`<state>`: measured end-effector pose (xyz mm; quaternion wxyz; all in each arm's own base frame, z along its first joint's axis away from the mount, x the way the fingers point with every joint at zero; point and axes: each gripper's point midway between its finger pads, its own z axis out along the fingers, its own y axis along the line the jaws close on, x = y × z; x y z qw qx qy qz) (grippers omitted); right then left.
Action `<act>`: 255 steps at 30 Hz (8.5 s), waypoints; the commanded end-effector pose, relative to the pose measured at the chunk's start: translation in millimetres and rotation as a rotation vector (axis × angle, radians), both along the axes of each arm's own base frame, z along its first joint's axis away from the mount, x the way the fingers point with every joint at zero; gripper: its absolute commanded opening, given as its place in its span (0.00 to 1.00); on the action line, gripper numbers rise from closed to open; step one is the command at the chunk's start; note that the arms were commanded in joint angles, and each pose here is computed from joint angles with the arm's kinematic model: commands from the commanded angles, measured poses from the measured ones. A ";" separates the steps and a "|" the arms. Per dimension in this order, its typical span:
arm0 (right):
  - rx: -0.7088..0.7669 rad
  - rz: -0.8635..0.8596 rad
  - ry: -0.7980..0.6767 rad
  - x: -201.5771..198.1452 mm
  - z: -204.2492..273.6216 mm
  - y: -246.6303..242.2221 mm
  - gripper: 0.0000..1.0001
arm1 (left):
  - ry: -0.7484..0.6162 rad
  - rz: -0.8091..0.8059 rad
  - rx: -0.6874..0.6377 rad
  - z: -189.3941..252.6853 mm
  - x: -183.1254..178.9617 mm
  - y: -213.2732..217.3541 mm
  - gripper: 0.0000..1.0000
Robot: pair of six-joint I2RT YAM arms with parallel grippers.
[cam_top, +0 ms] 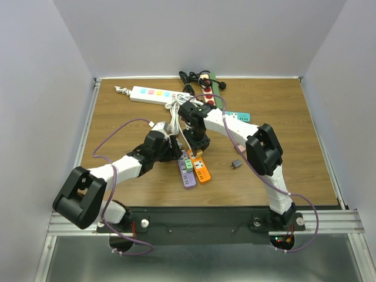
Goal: Insert the plug
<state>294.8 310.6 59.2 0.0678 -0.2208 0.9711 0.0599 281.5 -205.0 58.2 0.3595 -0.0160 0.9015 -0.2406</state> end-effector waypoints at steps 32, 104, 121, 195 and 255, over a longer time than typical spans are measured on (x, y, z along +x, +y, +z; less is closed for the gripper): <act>-0.102 -0.021 -0.062 0.2 -73.6 -6.6 0.18 | -0.042 -0.005 -0.017 13.9 -0.9 -0.4 0.73; 0.360 -0.579 -0.615 60.4 165.7 -199.2 0.94 | -0.636 -0.930 0.138 16.8 -40.4 -279.3 0.94; 0.360 -0.582 -0.616 58.0 165.5 -201.3 0.95 | -0.610 -0.937 0.146 2.5 -38.7 -283.1 0.39; 0.970 -0.056 0.066 -50.2 163.1 -39.8 0.09 | -0.823 -0.582 -0.184 177.8 -49.8 -140.0 0.00; 0.252 -0.174 -0.327 17.8 57.2 65.0 0.00 | -0.329 0.183 -0.034 80.1 35.8 61.0 0.99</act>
